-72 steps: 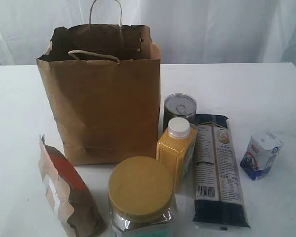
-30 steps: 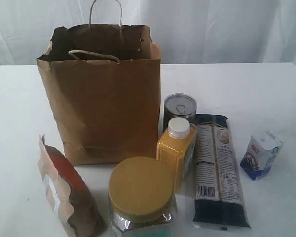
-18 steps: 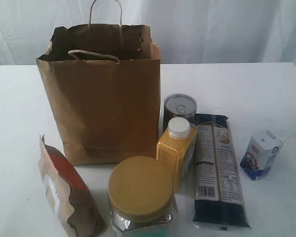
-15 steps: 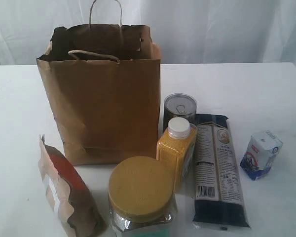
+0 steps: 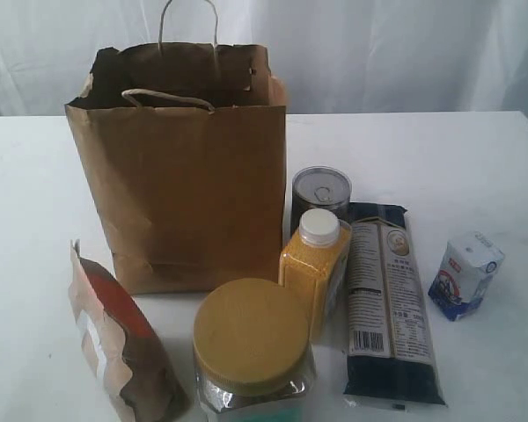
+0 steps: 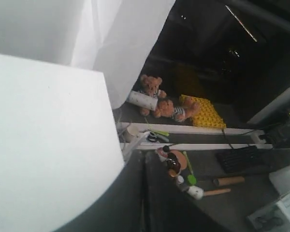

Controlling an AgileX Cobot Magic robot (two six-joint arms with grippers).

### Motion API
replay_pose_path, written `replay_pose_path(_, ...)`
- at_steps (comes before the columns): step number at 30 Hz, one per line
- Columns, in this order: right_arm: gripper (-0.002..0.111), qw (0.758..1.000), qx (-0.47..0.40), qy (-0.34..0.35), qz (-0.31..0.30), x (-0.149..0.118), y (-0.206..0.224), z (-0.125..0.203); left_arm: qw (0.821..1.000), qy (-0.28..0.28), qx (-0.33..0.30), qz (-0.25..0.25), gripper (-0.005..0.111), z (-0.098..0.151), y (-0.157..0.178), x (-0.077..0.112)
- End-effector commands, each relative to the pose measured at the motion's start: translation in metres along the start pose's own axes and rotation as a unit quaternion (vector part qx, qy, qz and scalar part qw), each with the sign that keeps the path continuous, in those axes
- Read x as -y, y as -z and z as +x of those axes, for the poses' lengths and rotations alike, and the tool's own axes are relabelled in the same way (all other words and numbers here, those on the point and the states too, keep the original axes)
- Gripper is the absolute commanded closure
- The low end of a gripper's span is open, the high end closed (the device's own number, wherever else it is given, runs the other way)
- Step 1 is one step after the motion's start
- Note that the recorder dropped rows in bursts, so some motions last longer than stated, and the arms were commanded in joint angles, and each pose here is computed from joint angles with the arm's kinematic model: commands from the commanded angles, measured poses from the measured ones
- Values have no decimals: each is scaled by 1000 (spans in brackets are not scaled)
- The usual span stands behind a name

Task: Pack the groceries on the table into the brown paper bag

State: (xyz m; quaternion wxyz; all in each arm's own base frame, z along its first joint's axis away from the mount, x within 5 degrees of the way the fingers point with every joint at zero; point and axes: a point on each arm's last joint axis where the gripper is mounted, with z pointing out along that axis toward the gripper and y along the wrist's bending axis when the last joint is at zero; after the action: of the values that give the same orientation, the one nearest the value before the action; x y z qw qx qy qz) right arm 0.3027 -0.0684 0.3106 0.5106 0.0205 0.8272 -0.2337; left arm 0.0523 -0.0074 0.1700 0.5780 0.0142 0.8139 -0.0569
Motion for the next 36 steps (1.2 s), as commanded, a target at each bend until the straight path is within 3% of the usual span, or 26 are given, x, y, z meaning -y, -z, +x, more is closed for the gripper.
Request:
replay_pose_path(1,108,988,16,-150,-36,-11,6,4,1000,2,1,4,107,1,0,0)
replay_pose_path(4,108,952,0,-291,-99,-27,5,17,1000,2,1,4,107,1,0,0)
replay_pose_path(6,108,935,-20,-331,-124,-35,4,28,1000,2,1,4,107,1,0,0)
replay_pose_path(10,108,951,-10,-263,-159,-43,5,31,1000,2,1,4,107,1,0,0)
replay_pose_path(17,108,961,52,-101,-251,-73,27,4,1000,2,1,4,107,1,0,0)
replay_pose_path(24,108,947,67,-95,-301,-93,35,-3,1000,2,1,4,107,1,0,0)
replay_pose_path(28,108,921,87,-126,-359,-104,35,-6,1000,2,1,4,107,1,0,0)
replay_pose_path(31,108,890,145,-85,-425,-115,38,-9,1000,2,1,4,107,1,0,0)
replay_pose_path(36,108,885,176,-2,-431,-126,29,-2,1000,2,1,4,107,1,0,0)
